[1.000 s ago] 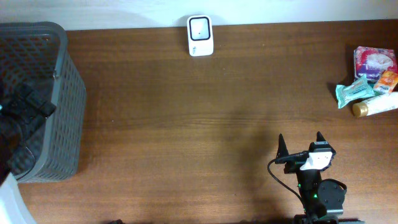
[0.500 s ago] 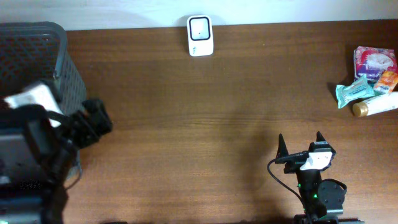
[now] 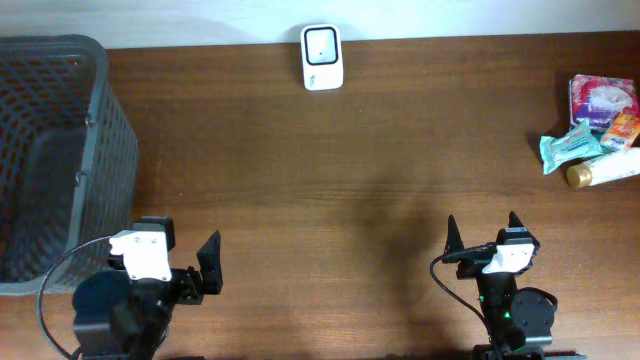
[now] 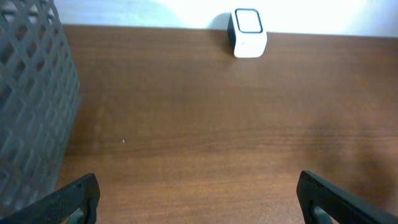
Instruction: Scan the item barcode
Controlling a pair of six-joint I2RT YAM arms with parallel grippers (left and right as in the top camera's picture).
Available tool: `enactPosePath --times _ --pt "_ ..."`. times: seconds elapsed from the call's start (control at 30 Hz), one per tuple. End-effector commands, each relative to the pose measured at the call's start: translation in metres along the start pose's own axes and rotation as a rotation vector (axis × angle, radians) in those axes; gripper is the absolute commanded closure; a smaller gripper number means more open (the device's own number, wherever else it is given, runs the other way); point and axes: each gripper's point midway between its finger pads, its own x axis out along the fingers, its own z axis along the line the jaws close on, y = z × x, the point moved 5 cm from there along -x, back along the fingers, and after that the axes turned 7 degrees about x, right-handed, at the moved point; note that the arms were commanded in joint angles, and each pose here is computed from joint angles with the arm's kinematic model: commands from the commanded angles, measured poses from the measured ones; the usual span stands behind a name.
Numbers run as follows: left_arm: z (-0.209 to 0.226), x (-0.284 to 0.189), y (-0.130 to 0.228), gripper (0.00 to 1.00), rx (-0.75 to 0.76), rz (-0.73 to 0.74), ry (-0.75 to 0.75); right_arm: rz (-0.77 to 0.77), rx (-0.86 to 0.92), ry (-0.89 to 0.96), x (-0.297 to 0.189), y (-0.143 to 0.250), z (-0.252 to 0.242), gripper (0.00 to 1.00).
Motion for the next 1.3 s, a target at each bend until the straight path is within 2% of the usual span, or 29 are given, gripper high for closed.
enactPosePath --times 0.0,0.33,0.57,0.8,1.0,1.17,1.27 --pt "-0.002 0.006 0.014 0.01 0.017 0.015 0.021 0.002 -0.007 0.003 0.0 0.003 0.0 0.02" --pt "0.001 0.041 0.048 0.01 0.071 -0.266 -0.004 0.003 -0.007 0.003 0.0 0.003 0.0 0.01" --pt "0.004 0.048 0.045 0.01 0.108 -0.483 -0.031 0.002 -0.007 0.003 0.0 0.003 0.0 0.01" --pt "0.013 0.057 0.053 0.01 0.108 -0.593 -0.106 0.003 -0.007 0.003 0.0 0.003 0.0 0.01" --pt "0.027 0.058 0.058 0.01 0.075 -0.57 -0.207 0.002 -0.007 0.003 0.0 0.003 0.0 0.01" --pt "0.03 0.073 0.087 0.01 0.054 -0.405 -0.216 0.002 -0.007 0.003 0.0 0.003 0.0 0.01" --pt "0.031 0.073 0.088 0.01 0.052 -0.399 -0.223 0.002 -0.007 0.003 0.0 0.003 0.0 0.01"
